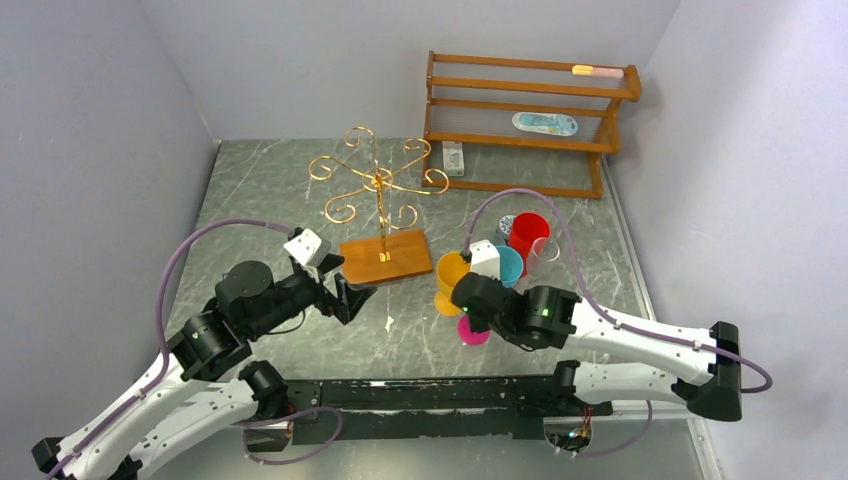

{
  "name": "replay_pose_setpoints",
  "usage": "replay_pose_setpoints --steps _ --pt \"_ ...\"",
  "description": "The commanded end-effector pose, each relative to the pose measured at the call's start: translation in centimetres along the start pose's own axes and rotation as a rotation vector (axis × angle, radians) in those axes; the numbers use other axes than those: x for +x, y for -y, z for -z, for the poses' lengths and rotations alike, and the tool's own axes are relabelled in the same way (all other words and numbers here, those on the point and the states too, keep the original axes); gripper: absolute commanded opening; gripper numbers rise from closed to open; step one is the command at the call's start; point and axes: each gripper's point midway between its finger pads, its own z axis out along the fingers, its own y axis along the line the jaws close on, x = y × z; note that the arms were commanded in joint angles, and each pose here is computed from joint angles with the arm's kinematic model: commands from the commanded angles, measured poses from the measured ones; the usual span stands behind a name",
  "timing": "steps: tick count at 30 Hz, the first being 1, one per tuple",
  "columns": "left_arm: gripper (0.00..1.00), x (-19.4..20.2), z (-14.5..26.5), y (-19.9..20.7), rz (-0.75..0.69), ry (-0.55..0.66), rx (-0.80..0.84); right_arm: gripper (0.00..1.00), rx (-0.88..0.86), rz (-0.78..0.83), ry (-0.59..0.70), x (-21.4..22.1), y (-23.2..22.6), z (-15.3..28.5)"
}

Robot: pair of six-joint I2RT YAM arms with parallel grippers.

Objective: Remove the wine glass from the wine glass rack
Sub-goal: Place the wine glass at the center of the board.

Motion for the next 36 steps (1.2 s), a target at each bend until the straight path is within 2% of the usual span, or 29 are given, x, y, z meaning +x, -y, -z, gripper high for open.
replay_pose_setpoints --steps 1,10,22,30,36 --pt "0.97 -1.2 0.5 0.5 -0.008 0.025 0.021 0.03 -0.037 -0.011 -0.011 -0.4 -0.1 -0.4" --pt "0.97 -1.3 0.5 0.4 -0.015 0.028 0.022 0.01 0.017 0.078 -0.07 0.0 0.7 -0.1" --pt "0.97 -1.4 0.9 0.0 -0.016 0.031 -0.003 0.15 -0.064 0.142 -0.109 -0.3 -0.9 0.3" --pt "0.97 -1.4 1.4 -0.9 -0.006 0.022 -0.061 0.27 -0.128 0.096 -0.092 -1.6 -2.2 1.6" --pt "0.97 -1.5 1.8 -2.5 0.04 0.026 -0.161 0.28 -0.168 0.047 -0.049 -3.3 -2.7 3.4"
